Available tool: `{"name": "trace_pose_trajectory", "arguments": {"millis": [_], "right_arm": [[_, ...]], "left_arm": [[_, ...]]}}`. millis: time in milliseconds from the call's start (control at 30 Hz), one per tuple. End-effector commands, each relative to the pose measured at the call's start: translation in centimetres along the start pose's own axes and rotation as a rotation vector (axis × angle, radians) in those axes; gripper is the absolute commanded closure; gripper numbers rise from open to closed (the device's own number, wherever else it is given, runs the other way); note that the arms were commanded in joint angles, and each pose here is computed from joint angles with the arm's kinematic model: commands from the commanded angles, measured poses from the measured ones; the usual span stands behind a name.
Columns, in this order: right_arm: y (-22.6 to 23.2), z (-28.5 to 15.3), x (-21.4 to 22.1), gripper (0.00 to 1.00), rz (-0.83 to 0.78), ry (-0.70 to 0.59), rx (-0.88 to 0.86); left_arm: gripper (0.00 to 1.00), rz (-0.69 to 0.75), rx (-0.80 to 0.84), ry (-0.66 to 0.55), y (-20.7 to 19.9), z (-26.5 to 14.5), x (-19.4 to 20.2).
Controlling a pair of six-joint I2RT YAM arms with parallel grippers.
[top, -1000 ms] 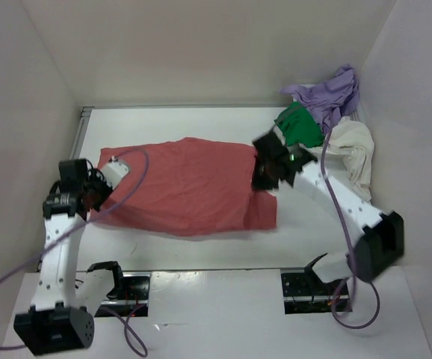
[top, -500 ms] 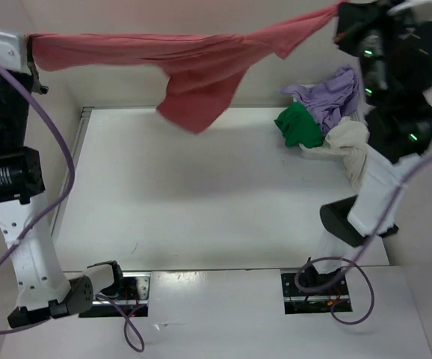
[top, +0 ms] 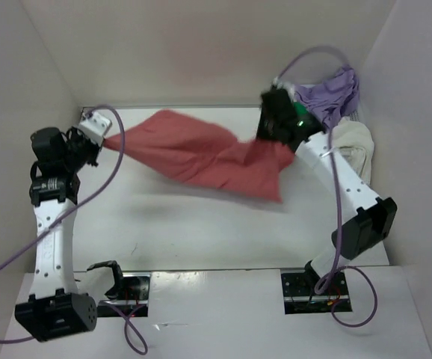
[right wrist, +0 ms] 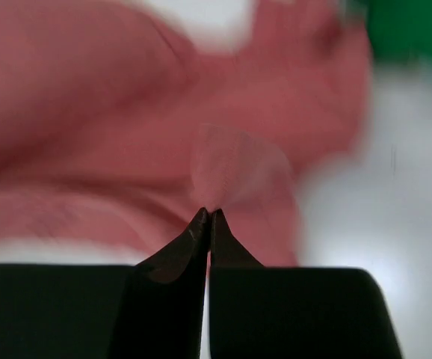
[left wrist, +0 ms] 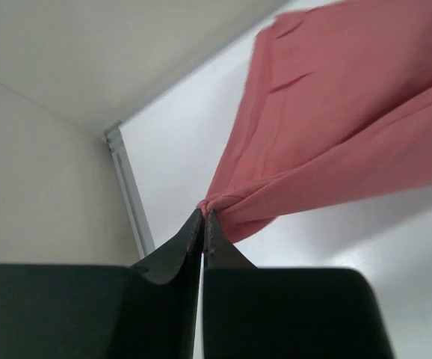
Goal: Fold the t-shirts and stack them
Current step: Flatten out the tshirt
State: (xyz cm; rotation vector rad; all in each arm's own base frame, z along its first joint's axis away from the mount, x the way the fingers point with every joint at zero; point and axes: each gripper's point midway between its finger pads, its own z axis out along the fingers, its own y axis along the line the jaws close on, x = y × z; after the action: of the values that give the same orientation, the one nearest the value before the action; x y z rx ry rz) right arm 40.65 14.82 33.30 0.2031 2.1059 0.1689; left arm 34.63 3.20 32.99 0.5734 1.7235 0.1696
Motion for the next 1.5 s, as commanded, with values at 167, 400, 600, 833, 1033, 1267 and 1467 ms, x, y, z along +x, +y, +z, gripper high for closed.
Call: {"name": "trace_pose_trajectory", "arguments": {"millis": [167,400,600,833,1033,1267,1467], "right_arm": [[-3.7,-6.2,18.6,1.00,0.231,0.304,-0.087],[-2.5,-10.5,27.3,1.00,0.340,0.515,-0.175],[-2.8,-10.3,26.8,1.00,0.292,0.493,-0.158],[-2.1,-10.2,27.8,1.00,0.254,0.587,-0.136],[-4.7,-13.9,30.1,1.00,0.338,0.642,-0.139],[-4.5,-15.7,33.1,1.00,0.350,0.754,-0.150],[-4.6,-17.9,33.3,1.00,0.405,0.764,-0.164]], "left_arm": [[1.00,0.308,0.170,0.253,-5.5,-5.3,8.9],[1.00,0.322,0.308,0.518,-8.8,-8.0,16.8],[1.00,0.260,0.305,0.543,-9.1,-8.1,17.5],[1.00,0.267,0.325,0.603,-9.1,-9.1,18.0],[1.00,0.266,0.419,0.712,-11.4,-11.3,21.3],[1.00,0.302,0.440,0.770,-11.6,-12.1,22.7],[1.00,0.344,0.440,0.797,-11.1,-13.1,22.5]]}}
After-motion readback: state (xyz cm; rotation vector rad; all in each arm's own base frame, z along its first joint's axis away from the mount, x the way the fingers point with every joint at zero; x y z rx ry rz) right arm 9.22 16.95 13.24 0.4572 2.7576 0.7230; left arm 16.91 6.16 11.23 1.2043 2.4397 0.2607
